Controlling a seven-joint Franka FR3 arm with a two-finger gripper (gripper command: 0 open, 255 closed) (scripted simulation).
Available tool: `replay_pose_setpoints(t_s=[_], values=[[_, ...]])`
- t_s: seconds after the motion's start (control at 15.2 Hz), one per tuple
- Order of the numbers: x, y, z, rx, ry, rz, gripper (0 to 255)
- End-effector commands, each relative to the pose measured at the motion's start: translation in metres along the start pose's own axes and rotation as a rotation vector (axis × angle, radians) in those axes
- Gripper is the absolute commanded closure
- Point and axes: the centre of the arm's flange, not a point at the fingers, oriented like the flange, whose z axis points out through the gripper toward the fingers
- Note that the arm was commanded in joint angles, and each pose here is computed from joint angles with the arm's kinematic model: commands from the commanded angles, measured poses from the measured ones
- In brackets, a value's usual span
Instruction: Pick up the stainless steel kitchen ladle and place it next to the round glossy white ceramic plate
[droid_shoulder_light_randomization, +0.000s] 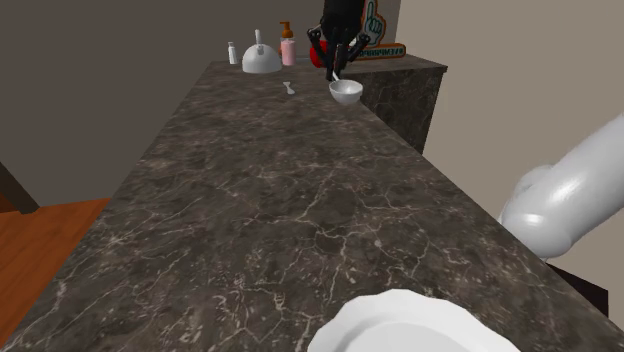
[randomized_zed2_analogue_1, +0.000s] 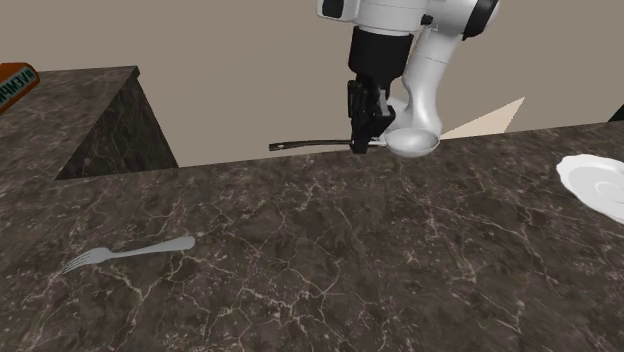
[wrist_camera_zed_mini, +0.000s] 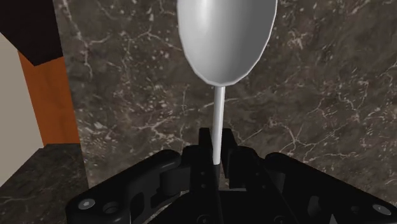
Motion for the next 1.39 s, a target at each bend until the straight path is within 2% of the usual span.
replay_pose_setpoints(t_s=[0.0,1.32], values=[[-0.024,0.009,-0.003,0.000,0.000,0.000,255],[-0.267,0.106,-0.042,0.000,0.000,0.000,255]])
